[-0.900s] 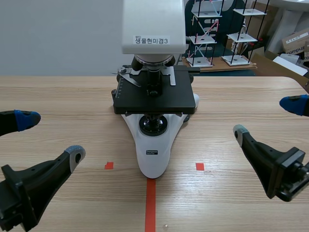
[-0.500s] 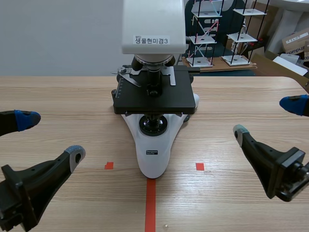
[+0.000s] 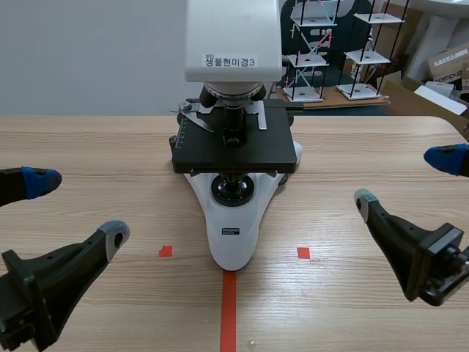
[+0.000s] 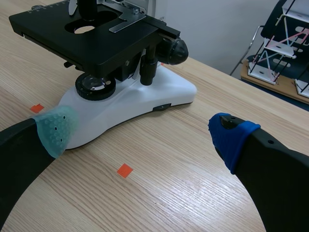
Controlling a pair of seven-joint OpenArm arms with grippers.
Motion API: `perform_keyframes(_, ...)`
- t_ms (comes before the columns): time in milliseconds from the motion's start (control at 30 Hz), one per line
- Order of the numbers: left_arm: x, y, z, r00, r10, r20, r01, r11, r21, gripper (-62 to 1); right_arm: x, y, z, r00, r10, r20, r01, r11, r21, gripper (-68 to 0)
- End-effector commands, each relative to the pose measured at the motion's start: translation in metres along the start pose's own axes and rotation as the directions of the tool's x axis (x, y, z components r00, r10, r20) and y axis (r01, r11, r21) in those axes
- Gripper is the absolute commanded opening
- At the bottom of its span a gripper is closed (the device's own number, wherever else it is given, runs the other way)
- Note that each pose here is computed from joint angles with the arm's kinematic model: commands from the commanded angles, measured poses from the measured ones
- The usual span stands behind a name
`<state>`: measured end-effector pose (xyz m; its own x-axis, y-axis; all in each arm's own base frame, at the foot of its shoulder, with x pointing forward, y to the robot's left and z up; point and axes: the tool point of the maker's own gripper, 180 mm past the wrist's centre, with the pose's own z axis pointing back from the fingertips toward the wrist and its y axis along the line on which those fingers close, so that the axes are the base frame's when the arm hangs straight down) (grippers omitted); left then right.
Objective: Point at the stage knob
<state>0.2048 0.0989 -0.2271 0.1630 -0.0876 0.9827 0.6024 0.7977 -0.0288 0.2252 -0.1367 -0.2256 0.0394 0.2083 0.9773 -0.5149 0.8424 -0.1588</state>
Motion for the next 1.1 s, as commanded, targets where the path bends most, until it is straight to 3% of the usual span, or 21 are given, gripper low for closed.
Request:
perform_keyframes(0,0.011,0.001,-0.001,0.999,-0.003,0.039,0.003,1.0,0.007,1.4,0.007,-0.002,-0.001,1.0,0.008,0.02,-0.009,1.0,0.002,-13.6)
perform_keyframes(233,0.011,0.001,-0.001,0.999,-0.003,0.039,0.003,1.0,0.007,1.4,-0.012,-0.014,-0.001,1.0,-0.03,-0.003,0.03,0.998,-0.059,-46.1)
perform_keyframes(367,0.011,0.001,-0.001,0.999,-0.003,0.039,0.003,1.0,0.007,1.4,-0.031,-0.021,-0.008,0.998,-0.067,0.02,0.069,0.993,-0.091,-66.6)
perform_keyframes(733,0.011,0.001,-0.001,0.999,-0.003,0.039,0.003,1.0,0.007,1.4,-0.062,-0.022,-0.061,0.99,-0.095,0.103,0.099,0.995,-0.034,-66.7)
perform_keyframes(1067,0.011,0.001,-0.001,0.999,-0.003,0.039,0.003,1.0,0.007,1.4,-0.057,-0.016,-0.107,0.981,-0.104,0.167,0.1,0.994,0.033,-66.7)
